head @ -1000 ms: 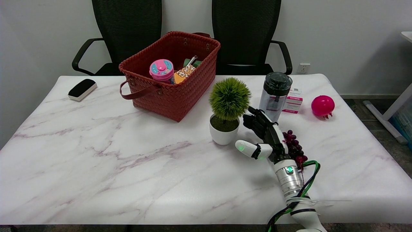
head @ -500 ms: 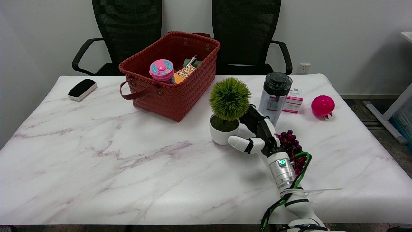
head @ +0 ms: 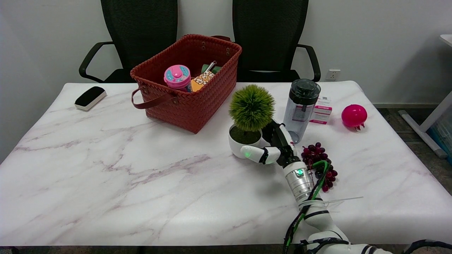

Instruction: Pick up the potted plant.

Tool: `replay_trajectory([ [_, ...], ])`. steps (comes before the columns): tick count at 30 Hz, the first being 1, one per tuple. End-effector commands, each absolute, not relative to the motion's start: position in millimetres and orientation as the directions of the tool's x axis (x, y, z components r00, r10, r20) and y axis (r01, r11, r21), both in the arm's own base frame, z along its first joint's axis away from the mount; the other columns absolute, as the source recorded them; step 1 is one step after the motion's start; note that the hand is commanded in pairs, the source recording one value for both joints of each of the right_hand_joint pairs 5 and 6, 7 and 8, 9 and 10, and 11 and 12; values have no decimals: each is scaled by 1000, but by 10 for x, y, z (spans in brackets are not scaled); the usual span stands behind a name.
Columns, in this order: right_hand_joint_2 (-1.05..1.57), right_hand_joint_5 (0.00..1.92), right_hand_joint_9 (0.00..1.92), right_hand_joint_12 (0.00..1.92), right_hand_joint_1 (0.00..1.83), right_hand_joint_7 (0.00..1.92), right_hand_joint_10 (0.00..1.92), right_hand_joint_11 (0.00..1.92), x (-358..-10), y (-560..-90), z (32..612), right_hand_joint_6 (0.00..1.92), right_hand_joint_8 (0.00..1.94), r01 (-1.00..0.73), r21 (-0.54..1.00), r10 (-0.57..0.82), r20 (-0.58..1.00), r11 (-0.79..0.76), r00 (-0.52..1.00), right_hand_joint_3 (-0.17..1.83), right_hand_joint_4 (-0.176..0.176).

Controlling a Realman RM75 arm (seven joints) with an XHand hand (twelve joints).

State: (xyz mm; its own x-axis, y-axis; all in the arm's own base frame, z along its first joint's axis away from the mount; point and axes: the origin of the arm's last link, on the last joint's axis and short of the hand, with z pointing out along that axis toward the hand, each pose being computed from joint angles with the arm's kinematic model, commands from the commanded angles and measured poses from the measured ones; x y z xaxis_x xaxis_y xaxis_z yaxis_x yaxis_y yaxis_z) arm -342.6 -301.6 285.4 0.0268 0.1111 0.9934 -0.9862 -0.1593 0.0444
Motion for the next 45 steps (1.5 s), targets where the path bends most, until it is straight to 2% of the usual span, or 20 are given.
replay_trajectory([
  [1,-110,380,429,388,1074,471,429,388,-3489,-3172,2789,380,471,-990,45,75,997,-131,36,669,0],
  [23,-154,325,426,373,1078,464,426,373,-3571,-3186,2784,325,464,-993,51,84,996,-105,42,711,0],
  [27,-155,285,424,367,1093,462,424,367,-3580,-3194,2781,285,462,-993,51,85,995,-102,42,667,0],
  [32,-68,269,423,347,1157,461,423,347,-3573,-3205,2780,269,461,-993,51,84,996,-104,42,543,0],
  [45,242,218,432,298,1251,458,432,298,-3590,-3196,2797,218,458,-994,51,91,995,-97,42,418,0],
])
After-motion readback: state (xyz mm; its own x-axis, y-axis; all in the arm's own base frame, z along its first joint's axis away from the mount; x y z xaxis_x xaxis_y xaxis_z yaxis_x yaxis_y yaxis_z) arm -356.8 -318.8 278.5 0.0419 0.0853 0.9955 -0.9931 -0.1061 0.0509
